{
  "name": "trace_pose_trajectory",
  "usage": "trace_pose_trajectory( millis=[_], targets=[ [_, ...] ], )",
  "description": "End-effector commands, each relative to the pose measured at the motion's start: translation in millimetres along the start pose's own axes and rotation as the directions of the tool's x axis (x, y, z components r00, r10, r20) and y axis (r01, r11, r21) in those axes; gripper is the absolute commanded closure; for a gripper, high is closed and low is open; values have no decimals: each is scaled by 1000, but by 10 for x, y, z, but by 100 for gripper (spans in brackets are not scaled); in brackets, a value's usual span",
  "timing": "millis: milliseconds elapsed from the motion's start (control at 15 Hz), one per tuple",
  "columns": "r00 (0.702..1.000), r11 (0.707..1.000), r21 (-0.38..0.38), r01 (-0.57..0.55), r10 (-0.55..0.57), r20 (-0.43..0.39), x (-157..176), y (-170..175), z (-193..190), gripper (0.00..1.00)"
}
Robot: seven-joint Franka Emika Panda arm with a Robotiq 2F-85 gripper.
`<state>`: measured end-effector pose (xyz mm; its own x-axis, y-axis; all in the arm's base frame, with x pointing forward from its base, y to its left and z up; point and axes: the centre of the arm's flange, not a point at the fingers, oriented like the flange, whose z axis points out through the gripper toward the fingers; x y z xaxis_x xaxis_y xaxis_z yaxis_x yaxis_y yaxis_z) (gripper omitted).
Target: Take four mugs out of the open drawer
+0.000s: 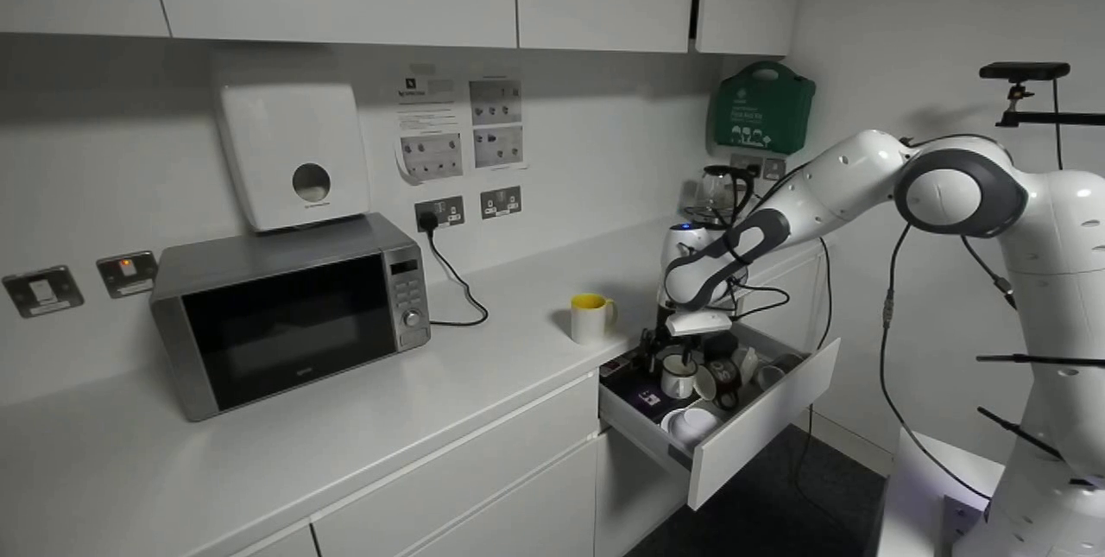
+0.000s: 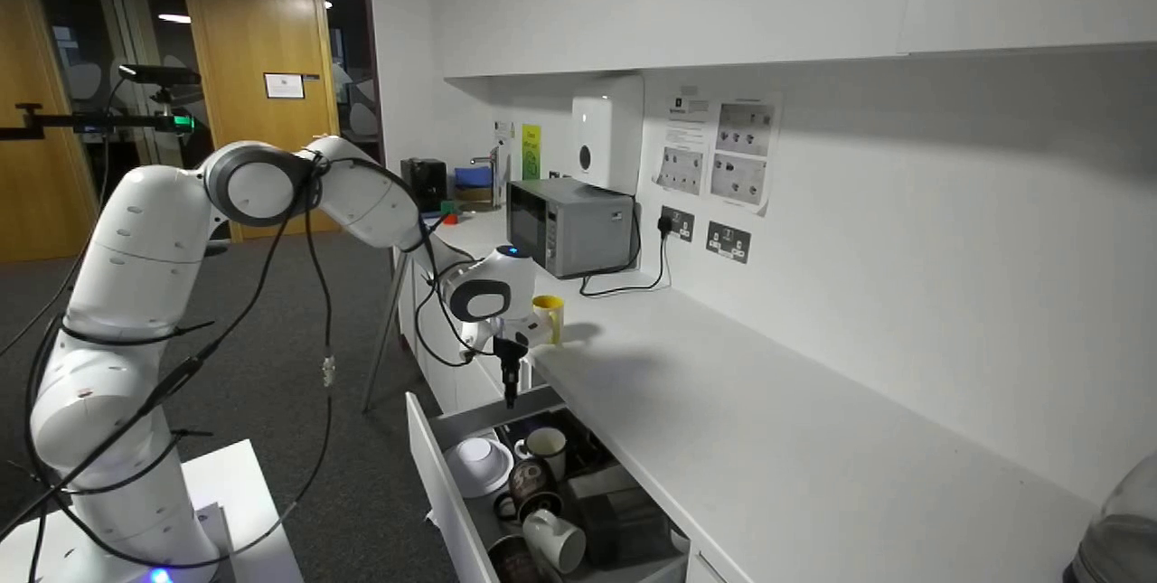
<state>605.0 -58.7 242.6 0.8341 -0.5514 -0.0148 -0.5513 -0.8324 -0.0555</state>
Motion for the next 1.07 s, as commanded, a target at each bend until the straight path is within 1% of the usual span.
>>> trace_pose_trajectory(
  millis=[0,267,400,667,1000],
  targets=[
    [997,997,-4,77,-77,-25,-123,226,44,0],
    [983,984,-39,174,-176,-53,-31,331,69,0],
    [971,974,-54,222,-226,-78,38,360,39,0],
    [930,940,-55,337,-342,-132,197,356,-6,0],
    [874,887,-36,460,-460,-157,286,375,43,0]
  ],
)
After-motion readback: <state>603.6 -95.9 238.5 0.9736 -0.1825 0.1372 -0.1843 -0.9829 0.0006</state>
